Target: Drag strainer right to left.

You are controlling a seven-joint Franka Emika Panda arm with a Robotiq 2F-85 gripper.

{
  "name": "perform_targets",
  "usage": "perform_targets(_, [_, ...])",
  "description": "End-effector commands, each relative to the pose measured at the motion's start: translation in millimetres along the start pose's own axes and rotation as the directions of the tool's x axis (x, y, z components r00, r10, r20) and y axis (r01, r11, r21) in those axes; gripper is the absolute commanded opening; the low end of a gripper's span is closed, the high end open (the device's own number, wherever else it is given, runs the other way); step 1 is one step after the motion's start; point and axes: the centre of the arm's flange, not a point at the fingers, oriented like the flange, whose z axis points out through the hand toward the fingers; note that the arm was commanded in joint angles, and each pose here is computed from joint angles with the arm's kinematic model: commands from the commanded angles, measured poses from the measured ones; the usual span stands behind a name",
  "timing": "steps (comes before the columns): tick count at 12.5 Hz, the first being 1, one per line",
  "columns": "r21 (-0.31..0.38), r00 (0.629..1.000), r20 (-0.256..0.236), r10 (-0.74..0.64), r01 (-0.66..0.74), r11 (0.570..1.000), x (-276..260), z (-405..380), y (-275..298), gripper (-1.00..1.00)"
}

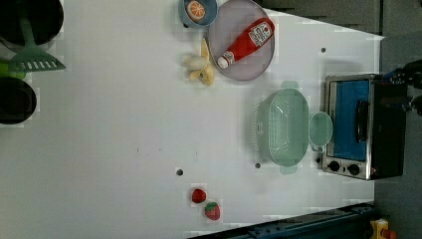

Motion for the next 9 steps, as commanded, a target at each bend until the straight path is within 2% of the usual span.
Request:
perform_targets(1, [0.011,0.989,0.008,0.15,-0.15,0.989,-78,-92,151,0.4])
perform_targets(4, [-0.038,0.989,0.04,0.143,-0.142,0.989,-73,-52,139,0.99])
perform_targets(7, [-0.078,0.986,0.059,0.158,-0.153,0.985,-60,24,115,1.0])
perform_targets(9, [-0.08,0.98,0.05,0.192,-0.187,0.979,-52,88,95,1.0])
